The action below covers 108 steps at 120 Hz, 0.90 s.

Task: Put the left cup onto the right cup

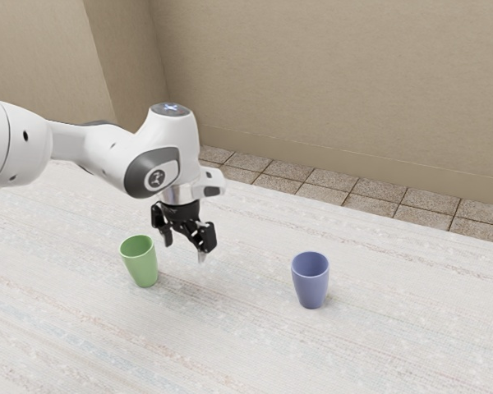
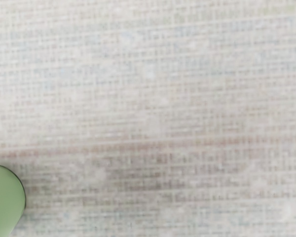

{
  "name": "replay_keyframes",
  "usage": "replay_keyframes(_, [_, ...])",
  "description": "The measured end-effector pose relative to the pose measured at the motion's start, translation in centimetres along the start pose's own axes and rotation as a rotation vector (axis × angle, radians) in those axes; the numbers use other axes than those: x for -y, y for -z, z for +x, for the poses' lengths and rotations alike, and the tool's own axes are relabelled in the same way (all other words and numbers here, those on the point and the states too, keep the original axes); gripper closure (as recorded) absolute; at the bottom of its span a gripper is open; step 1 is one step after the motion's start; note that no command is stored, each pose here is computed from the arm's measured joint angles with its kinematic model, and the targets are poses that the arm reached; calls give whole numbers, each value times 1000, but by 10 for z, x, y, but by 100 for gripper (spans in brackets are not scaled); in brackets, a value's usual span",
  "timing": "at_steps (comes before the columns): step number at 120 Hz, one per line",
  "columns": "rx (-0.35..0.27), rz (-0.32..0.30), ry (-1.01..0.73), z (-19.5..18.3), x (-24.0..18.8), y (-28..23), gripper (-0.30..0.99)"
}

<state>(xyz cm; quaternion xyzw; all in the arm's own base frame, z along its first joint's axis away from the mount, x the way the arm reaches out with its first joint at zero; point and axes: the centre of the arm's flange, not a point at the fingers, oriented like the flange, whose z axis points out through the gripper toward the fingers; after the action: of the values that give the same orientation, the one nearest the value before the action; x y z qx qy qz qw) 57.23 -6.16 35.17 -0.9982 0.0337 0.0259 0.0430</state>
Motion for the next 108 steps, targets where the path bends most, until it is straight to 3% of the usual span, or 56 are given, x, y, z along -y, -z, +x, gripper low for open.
replay_keyframes(108, [13,-18,94,-2,69,-2,0])
